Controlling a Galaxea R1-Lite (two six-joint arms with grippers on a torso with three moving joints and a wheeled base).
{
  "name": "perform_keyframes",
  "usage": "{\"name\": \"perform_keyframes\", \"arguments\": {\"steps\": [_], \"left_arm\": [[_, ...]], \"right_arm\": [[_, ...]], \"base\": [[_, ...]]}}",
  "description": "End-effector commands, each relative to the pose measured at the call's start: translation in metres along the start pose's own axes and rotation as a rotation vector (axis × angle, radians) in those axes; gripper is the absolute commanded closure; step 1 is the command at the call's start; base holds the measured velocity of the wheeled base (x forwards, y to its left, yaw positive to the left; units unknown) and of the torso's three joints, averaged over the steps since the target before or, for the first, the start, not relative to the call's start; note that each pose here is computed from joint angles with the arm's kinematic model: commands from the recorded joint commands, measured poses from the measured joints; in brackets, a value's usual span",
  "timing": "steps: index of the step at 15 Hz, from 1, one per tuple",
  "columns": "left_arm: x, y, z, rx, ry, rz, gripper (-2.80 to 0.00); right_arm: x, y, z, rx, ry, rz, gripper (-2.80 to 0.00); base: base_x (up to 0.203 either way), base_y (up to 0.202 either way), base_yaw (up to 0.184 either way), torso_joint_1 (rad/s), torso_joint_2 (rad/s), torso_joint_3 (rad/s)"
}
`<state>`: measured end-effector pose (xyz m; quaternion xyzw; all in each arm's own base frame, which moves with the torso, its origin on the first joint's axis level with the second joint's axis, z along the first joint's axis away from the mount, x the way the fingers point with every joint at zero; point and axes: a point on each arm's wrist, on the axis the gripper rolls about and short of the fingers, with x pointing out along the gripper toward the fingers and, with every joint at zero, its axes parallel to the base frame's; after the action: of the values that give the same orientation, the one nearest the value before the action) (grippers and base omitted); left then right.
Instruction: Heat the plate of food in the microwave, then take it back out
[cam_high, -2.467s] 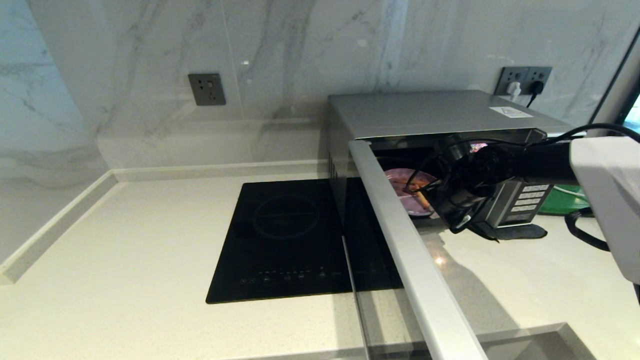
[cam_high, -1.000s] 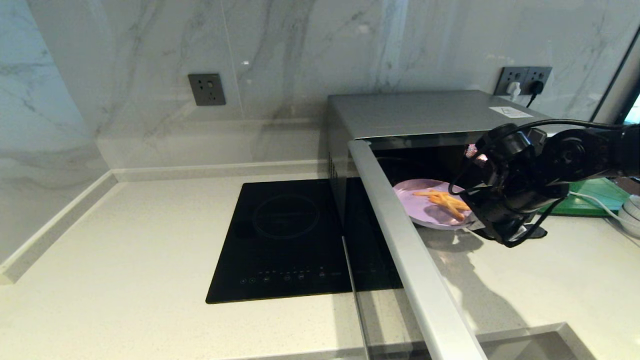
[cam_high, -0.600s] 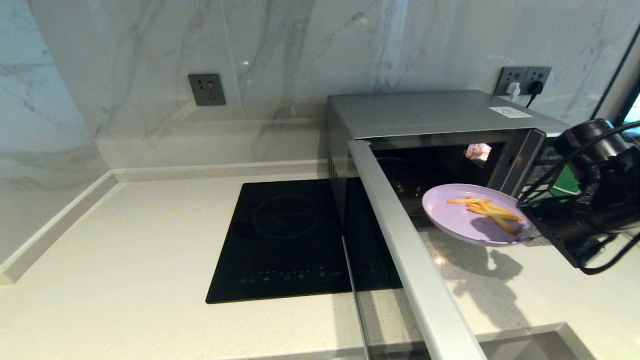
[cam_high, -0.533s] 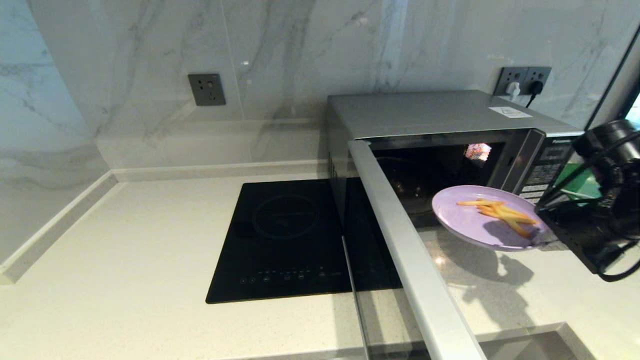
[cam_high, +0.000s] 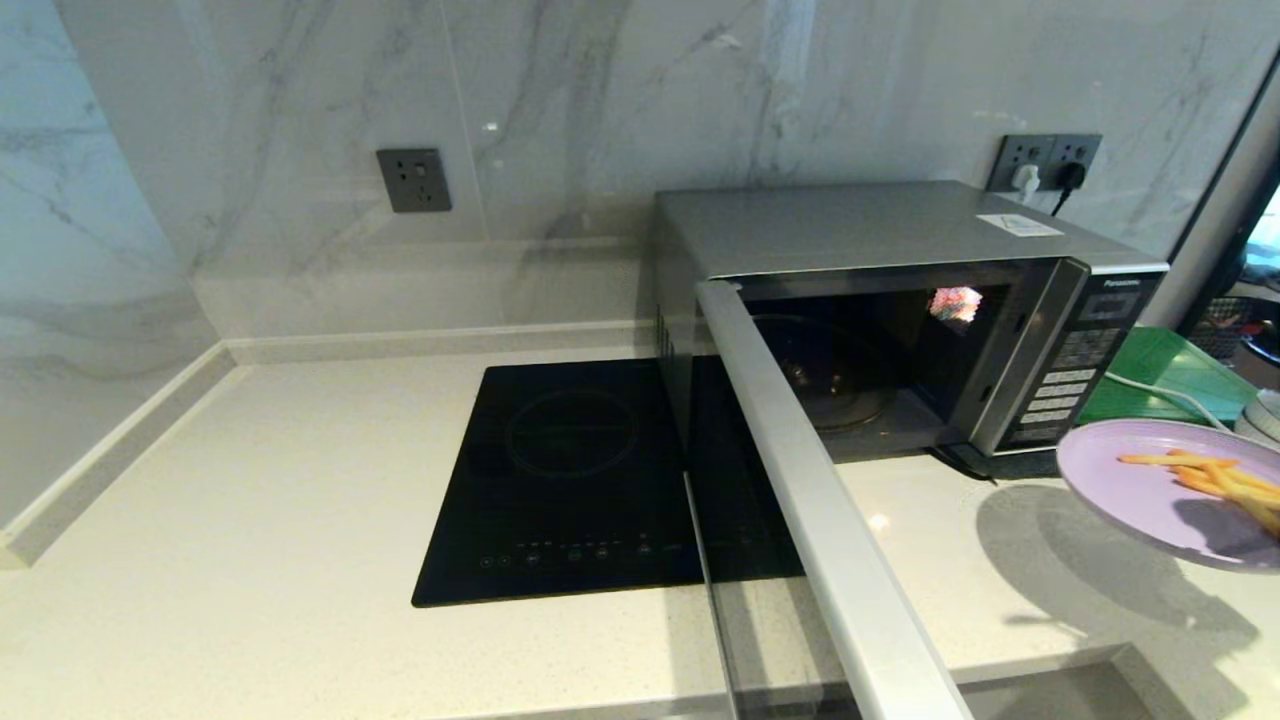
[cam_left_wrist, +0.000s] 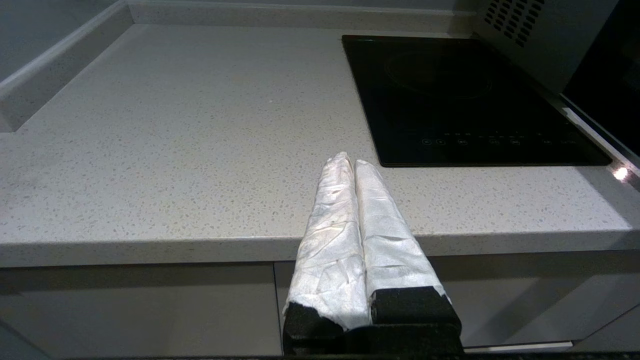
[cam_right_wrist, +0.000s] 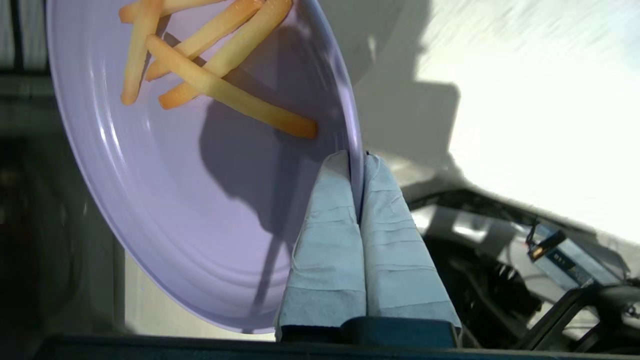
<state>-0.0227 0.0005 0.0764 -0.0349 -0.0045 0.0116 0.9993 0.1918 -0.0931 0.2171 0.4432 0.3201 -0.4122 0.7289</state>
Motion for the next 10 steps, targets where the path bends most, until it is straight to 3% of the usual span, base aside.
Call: {"name": "perform_keyframes", "arguments": {"steps": [1, 6, 10], "left_arm": [[0.0, 0.0, 0.0, -0.001, 0.0, 0.001, 0.0], [0.0, 0.0, 0.0, -0.001, 0.0, 0.001, 0.0], [0.0, 0.0, 0.0, -0.001, 0.0, 0.001, 0.0]], "right_arm": [[0.021, -0.018, 0.031, 0.059, -0.014, -0.072, 0.0], [0.081, -0.029, 0.091, 0.114, -0.007, -0.151, 0.0], [0.13, -0.032, 0.128, 0.153, -0.068, -0.143, 0.0]], "base": [[0.0, 0.0, 0.0, 0.0, 0.0, 0.0], [0.0, 0.0, 0.0, 0.0, 0.0, 0.0], [0.0, 0.0, 0.0, 0.0, 0.0, 0.0]]}}
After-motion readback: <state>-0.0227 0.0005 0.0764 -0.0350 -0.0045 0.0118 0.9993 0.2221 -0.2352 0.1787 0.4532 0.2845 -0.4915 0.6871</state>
